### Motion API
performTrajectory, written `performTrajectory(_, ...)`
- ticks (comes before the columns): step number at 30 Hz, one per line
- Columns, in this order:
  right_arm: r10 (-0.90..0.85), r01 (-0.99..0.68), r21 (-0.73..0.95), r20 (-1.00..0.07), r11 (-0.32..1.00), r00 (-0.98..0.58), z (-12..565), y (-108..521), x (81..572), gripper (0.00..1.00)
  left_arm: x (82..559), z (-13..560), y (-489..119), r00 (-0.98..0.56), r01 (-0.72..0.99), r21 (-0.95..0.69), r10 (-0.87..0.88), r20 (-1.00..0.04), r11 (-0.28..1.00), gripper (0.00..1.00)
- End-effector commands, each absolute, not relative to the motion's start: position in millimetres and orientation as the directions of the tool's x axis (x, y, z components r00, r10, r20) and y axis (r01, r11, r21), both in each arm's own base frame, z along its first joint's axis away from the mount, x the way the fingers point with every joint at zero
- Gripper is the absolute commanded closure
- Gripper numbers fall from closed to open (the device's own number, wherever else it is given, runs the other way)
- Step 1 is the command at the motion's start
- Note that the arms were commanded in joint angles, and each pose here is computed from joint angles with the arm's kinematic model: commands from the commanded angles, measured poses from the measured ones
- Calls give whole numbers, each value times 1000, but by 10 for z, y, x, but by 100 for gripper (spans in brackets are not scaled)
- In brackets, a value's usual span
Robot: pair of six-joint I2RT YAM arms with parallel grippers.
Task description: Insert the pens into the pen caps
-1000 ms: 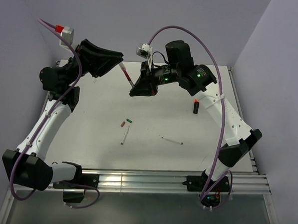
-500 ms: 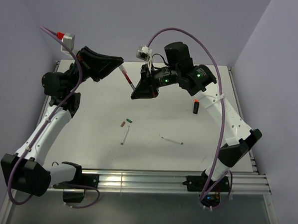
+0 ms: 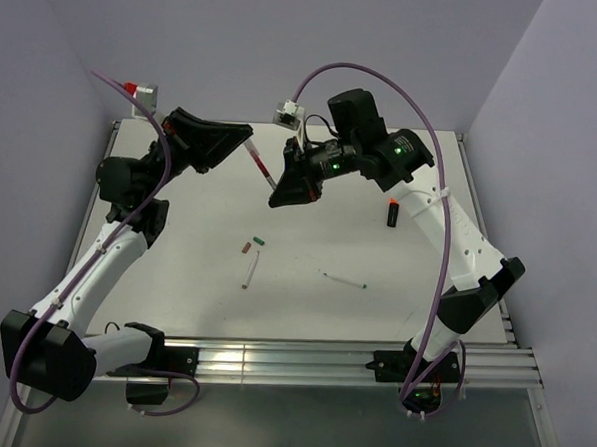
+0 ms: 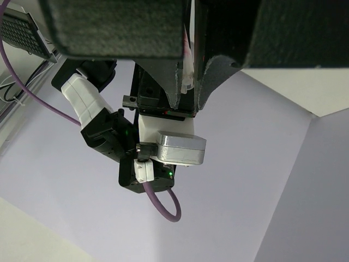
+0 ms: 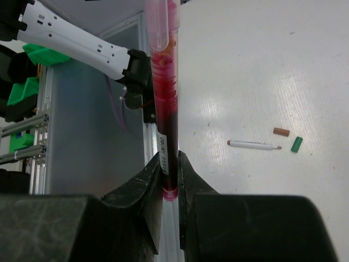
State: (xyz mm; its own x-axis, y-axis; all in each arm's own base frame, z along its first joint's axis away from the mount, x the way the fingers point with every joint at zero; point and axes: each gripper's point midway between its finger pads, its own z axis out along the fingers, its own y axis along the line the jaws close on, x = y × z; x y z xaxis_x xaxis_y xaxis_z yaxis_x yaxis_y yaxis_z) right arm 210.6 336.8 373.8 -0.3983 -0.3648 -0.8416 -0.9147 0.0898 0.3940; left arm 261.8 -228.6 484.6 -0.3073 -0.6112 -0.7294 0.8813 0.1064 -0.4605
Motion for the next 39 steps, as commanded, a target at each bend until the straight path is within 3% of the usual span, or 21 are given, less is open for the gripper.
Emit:
performTrajectory(1,-197,-986,164,-967,10,-163,4425,3443,2112,100,2383,4362,-2565,-468,847,-531,-445,-764,21,100)
performTrajectory(39,-186,-989,150,-971,7,-149,4491,3498,2170,100,1884,3462,-2940,-674,717,-696,-277,-685,-24,100)
